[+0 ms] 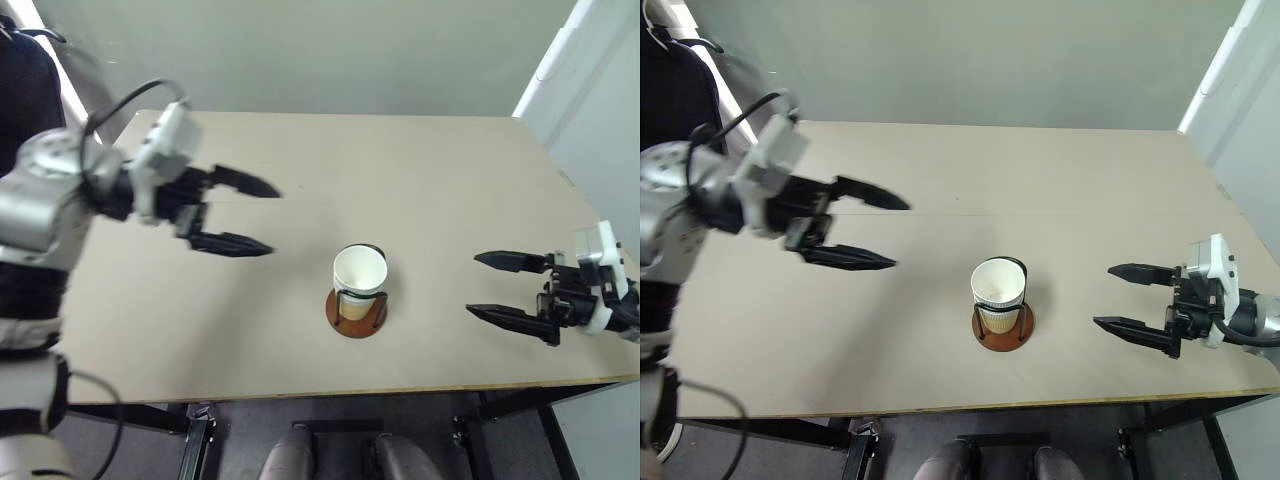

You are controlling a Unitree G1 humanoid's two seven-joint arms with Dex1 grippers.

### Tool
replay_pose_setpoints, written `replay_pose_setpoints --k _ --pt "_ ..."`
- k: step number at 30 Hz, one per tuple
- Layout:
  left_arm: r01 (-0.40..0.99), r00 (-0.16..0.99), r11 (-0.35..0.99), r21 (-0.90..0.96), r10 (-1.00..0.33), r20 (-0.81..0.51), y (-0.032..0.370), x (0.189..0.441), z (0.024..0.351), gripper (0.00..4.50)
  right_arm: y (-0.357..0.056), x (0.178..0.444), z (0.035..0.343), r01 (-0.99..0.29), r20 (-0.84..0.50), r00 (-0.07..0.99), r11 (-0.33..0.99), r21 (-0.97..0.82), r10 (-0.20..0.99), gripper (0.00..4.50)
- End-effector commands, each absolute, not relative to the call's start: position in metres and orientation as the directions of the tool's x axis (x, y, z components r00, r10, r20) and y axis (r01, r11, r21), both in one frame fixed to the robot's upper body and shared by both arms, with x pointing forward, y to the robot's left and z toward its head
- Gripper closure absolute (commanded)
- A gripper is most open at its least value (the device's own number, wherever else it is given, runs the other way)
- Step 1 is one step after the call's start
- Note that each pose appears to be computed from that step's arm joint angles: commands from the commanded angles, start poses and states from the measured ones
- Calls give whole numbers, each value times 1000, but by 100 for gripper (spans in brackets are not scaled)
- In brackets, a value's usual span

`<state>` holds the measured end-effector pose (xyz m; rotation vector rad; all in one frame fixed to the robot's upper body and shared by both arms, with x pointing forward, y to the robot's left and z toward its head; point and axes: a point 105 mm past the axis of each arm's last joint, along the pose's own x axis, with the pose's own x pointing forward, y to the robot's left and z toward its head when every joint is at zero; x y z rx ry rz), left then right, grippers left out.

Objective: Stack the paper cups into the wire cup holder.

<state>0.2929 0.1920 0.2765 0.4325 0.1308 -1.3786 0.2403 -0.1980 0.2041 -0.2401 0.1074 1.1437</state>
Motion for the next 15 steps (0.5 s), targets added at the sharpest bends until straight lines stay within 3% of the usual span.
replay_pose_setpoints --k 1,6,15 --pt "951 309 298 87 -893 -328 232 281 265 4 -211 242 219 -905 -218 418 383 -187 882 7" --pt "920 349 390 -34 -856 -381 260 264 237 4 -223 248 230 -912 -243 405 372 -172 881 7" --pt "913 376 407 -26 -866 -331 263 251 253 4 -236 258 249 -911 -255 400 350 -219 880 7"
